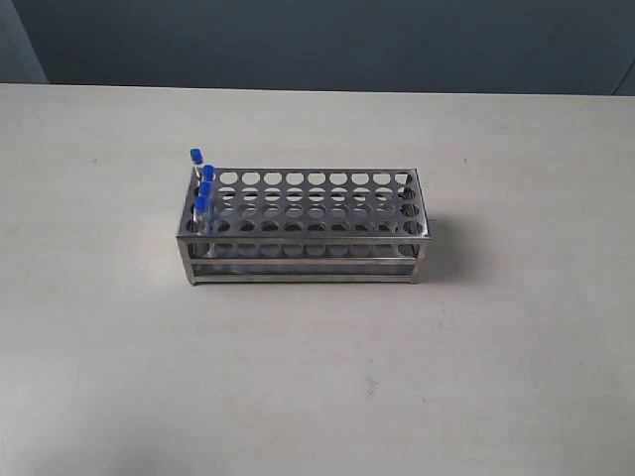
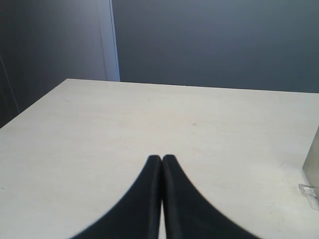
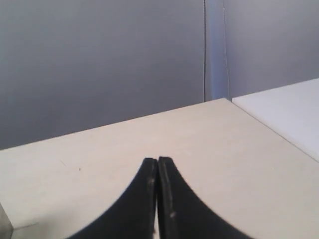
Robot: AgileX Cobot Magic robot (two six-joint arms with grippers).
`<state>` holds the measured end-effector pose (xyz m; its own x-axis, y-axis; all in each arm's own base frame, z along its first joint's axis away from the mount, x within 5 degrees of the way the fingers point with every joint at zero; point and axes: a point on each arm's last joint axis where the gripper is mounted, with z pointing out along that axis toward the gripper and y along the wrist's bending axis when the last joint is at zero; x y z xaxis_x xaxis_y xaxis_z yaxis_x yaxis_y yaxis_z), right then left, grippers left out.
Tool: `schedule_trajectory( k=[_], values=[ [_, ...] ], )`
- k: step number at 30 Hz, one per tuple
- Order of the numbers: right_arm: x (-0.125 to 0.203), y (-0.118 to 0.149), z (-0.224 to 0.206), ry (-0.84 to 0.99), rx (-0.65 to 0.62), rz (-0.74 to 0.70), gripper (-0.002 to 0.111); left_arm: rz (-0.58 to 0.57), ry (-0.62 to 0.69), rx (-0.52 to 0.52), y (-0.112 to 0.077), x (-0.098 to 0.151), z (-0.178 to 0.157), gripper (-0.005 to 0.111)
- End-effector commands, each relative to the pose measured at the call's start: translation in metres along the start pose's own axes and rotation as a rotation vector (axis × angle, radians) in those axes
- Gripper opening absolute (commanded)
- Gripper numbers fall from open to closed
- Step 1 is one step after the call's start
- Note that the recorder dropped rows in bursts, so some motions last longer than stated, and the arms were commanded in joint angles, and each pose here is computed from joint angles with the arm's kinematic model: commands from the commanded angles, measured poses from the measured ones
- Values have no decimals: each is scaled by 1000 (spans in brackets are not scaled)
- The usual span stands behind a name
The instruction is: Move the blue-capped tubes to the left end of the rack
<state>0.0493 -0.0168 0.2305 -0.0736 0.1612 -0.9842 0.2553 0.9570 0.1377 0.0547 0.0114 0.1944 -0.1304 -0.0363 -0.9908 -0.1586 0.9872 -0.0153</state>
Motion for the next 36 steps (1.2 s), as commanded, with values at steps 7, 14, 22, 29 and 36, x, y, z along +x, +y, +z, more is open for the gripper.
schedule_trajectory(
  k=[7, 14, 22, 29, 36],
  values=[
    [44, 1, 7, 125, -58, -125, 1, -3, -4, 11, -1, 1, 0, 0],
    [46, 1, 8, 131, -61, -150, 1, -3, -4, 11, -1, 1, 0, 0],
    [46, 1, 8, 130, -65, -179, 1, -3, -4, 11, -1, 1, 0, 0],
    [47, 2, 8, 134, -78, -129, 1, -3, -4, 11, -1, 1, 0, 0],
    [47, 2, 8, 134, -78, -127, 1, -3, -4, 11, -1, 1, 0, 0]
  ],
)
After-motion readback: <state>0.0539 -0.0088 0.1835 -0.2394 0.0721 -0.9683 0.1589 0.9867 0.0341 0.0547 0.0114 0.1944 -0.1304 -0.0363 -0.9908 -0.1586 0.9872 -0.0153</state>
